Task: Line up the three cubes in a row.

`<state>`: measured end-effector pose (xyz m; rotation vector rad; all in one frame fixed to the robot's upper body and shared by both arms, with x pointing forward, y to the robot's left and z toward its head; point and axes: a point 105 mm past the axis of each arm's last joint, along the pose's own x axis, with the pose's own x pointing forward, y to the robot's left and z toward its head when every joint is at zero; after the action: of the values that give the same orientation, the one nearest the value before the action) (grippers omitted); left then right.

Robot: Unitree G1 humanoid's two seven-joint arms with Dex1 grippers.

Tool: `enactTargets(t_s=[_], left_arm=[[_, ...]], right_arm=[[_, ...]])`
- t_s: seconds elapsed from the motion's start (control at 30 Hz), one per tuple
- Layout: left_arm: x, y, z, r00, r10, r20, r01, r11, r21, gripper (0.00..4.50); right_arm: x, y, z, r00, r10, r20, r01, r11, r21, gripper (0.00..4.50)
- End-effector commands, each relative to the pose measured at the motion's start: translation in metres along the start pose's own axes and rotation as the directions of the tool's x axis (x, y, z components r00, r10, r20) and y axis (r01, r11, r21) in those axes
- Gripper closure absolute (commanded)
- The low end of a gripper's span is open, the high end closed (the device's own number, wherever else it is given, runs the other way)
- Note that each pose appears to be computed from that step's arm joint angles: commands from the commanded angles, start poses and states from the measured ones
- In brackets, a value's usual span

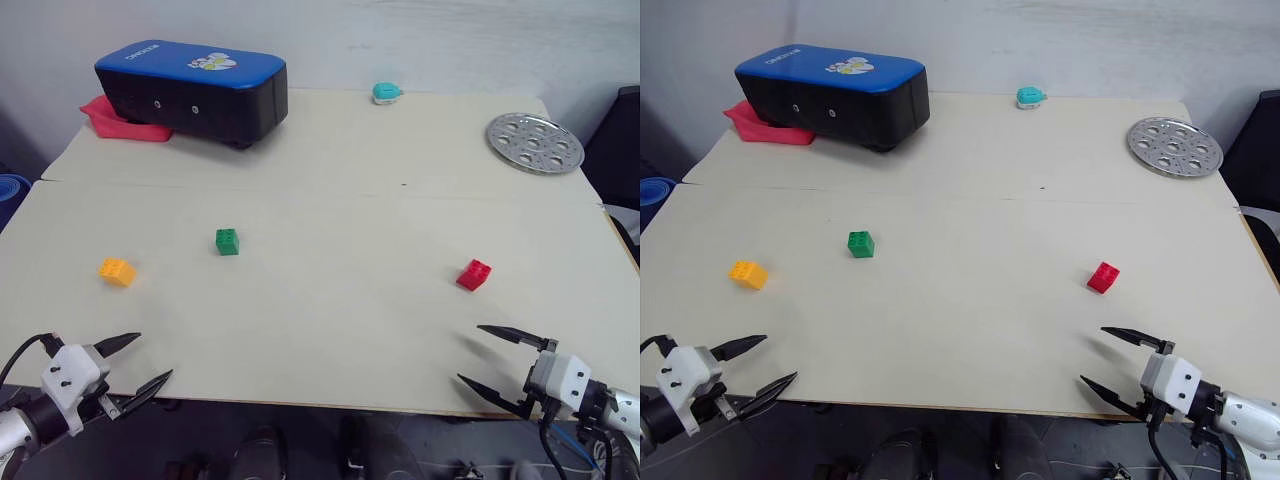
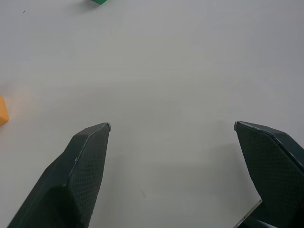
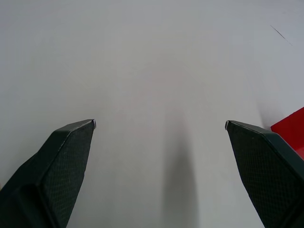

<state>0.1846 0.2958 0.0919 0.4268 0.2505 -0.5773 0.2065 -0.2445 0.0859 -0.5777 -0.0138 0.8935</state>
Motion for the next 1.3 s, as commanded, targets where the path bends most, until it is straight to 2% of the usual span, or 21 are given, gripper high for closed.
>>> enactTargets(t_s=[0.03,0.13,0.23,0.4,0.5,0.63,0.9,1.07,1.27,1.3], left_arm=[[-0.001,0.003,0.009,0.999,0.008,0.033,-0.009,1.000,0.014,0.14],[0.003,-0.006,0.021,0.993,-0.057,0.105,0.062,0.997,-0.052,0.14],[0.013,-0.023,0.036,0.969,-0.203,0.145,0.217,0.972,-0.094,0.14],[0.042,-0.047,0.079,0.903,-0.323,0.282,0.358,0.930,-0.079,0.14],[0.057,-0.059,0.100,0.854,-0.398,0.335,0.432,0.901,-0.031,0.14],[0.067,-0.064,0.111,0.828,-0.429,0.361,0.459,0.888,0.001,0.14],[0.075,-0.074,0.115,0.771,-0.522,0.364,0.556,0.831,0.012,0.14],[0.082,-0.076,0.119,0.769,-0.525,0.365,0.555,0.832,0.029,0.14],[0.080,-0.076,0.121,0.784,-0.500,0.368,0.527,0.849,0.030,0.14],[0.080,-0.076,0.122,0.786,-0.498,0.367,0.525,0.851,0.031,0.05]], right_arm=[[0.001,-0.003,0.005,0.998,-0.055,0.034,0.055,0.998,0.007,0.00],[-0.003,-0.011,0.007,0.986,-0.163,0.040,0.159,0.984,0.084,0.00],[-0.019,-0.022,0.004,0.956,-0.293,0.002,0.290,0.948,0.135,0.00],[-0.060,-0.034,-0.025,0.848,-0.509,-0.144,0.528,0.832,0.171,0.00],[-0.060,-0.034,-0.027,0.848,-0.511,-0.142,0.530,0.831,0.173,0.00],[-0.039,-0.064,-0.018,0.863,-0.501,-0.058,0.503,0.846,0.174,0.00],[0.019,-0.112,-0.003,0.962,-0.269,0.053,0.254,0.947,0.196,0.00],[0.047,-0.123,-0.004,0.990,-0.135,0.031,0.124,0.966,0.229,0.00],[0.066,-0.131,-0.017,0.994,-0.101,-0.035,0.106,0.957,0.268,0.00],[0.066,-0.132,-0.018,0.994,-0.101,-0.036,0.107,0.955,0.277,0.18]])
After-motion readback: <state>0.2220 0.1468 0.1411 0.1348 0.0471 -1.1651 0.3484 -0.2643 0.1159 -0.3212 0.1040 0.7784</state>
